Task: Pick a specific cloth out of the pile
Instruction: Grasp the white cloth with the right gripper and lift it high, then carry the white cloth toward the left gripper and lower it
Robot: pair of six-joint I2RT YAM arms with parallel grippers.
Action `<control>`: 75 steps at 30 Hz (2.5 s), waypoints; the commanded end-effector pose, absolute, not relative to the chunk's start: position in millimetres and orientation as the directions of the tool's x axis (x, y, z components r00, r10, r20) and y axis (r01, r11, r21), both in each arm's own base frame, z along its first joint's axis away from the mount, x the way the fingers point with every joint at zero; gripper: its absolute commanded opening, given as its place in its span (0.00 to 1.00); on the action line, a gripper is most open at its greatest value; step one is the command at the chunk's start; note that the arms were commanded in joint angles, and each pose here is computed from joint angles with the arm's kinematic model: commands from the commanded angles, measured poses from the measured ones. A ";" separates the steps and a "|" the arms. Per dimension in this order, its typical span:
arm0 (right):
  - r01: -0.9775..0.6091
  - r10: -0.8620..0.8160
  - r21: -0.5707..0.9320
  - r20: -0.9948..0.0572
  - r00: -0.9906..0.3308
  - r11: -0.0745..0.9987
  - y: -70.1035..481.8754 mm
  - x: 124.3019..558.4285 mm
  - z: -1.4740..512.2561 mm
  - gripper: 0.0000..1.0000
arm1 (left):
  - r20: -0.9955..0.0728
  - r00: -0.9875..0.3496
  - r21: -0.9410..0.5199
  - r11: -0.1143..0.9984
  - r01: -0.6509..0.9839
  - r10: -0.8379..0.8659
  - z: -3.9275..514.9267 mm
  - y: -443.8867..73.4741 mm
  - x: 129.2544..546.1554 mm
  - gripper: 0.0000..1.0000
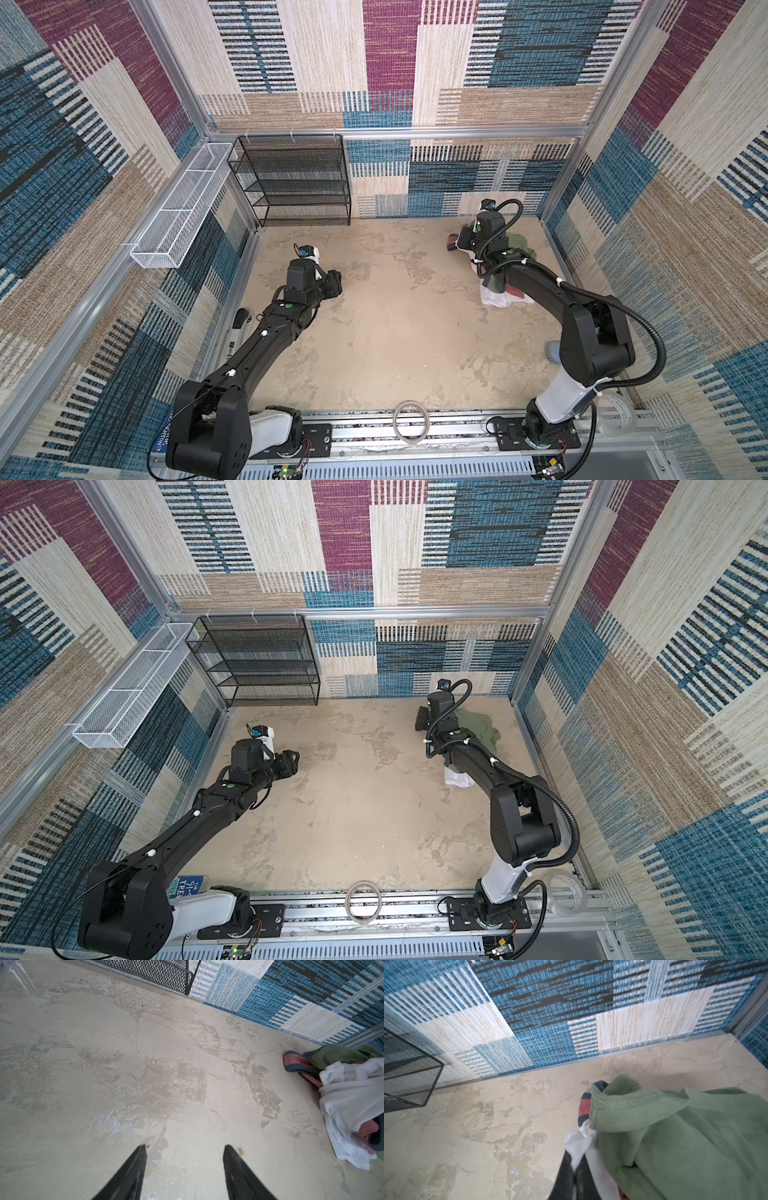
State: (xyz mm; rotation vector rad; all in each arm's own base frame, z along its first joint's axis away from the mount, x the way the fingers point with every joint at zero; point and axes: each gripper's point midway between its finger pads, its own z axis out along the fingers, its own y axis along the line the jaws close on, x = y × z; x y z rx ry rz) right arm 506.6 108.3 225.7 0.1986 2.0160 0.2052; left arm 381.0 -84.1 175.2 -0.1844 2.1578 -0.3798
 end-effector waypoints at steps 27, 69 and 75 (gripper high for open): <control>-0.190 0.301 0.324 -0.943 -0.141 0.927 112.8 456.6 411.0 0.00 | -0.794 -0.522 -0.402 0.913 0.067 -0.312 218.3 -93.5 376.3 0.62; -0.854 0.314 0.203 -0.948 -0.049 0.479 278.1 406.0 605.1 0.00 | -0.857 -0.421 -0.357 0.932 0.068 -0.298 311.8 -69.4 313.3 0.59; -0.917 0.353 0.211 -0.932 -0.084 0.338 324.8 408.5 610.7 0.00 | -0.865 -0.420 -0.318 0.947 0.035 -0.275 315.0 -57.3 292.3 0.58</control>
